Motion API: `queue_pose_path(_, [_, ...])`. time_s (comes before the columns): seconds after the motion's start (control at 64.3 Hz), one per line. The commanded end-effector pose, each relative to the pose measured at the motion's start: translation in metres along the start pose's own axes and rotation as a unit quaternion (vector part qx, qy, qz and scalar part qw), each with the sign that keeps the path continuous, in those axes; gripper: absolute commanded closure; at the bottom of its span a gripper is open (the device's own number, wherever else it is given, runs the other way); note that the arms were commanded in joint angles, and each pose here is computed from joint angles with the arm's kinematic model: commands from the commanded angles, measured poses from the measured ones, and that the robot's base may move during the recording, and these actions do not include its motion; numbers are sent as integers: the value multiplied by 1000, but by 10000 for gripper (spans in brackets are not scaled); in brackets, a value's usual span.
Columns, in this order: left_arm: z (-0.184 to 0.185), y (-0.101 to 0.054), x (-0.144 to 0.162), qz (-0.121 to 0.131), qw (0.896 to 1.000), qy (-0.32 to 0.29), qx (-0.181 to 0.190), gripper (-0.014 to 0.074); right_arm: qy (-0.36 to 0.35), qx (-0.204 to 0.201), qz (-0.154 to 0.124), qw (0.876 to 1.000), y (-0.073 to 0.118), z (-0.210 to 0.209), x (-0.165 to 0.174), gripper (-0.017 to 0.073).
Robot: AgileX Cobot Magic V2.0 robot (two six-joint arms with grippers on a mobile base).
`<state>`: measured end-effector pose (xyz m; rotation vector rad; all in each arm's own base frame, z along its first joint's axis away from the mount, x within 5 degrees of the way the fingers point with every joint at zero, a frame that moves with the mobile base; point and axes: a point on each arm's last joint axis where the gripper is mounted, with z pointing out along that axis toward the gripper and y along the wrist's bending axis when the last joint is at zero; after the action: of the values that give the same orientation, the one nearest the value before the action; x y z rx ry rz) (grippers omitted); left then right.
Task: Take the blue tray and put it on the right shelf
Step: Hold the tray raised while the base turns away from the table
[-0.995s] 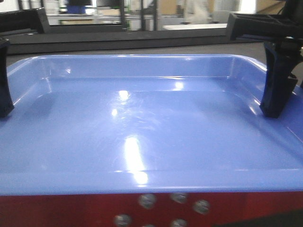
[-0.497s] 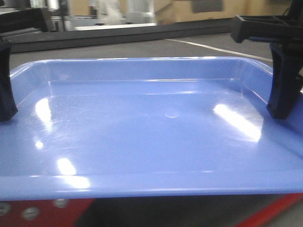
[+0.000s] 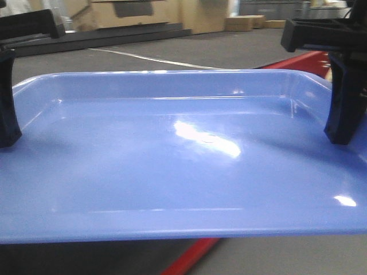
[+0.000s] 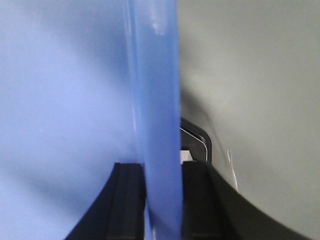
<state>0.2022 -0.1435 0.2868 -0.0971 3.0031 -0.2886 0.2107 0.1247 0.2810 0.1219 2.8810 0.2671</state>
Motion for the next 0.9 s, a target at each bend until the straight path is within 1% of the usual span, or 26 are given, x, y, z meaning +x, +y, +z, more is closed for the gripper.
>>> queue_pose_path(0.0, [-14,-8,2,-19,999,-15,42,642,-37,-44,10,998,8,-17,-4,396])
queue_pose_path(0.187, [-14,-7,1,-17,999,-19,39,642,-37,-44,10,998,8,-17,-4,396])
queue_pose_path(0.358, [-14,0,-3,3,999,-43,-1,642,-37,-44,10,998,8,-17,-4,396])
queue_pose_path(0.451, [-14,3,-6,-1,999,-46,-5,642,-37,-44,10,998,8,-17,-4,396])
queue_pose_path(0.575, [-14,7,-7,3,998,-52,-22,642,-37,-44,10,998,8,-17,-4,396])
queue_pose_path(0.699, [-14,8,-7,5,998,-50,-29,642,-37,-44,10,998,8,-17,-4,396])
queue_pose_path(0.886, [-14,8,-7,5,998,-51,-28,642,-37,-44,10,998,7,-17,-4,396])
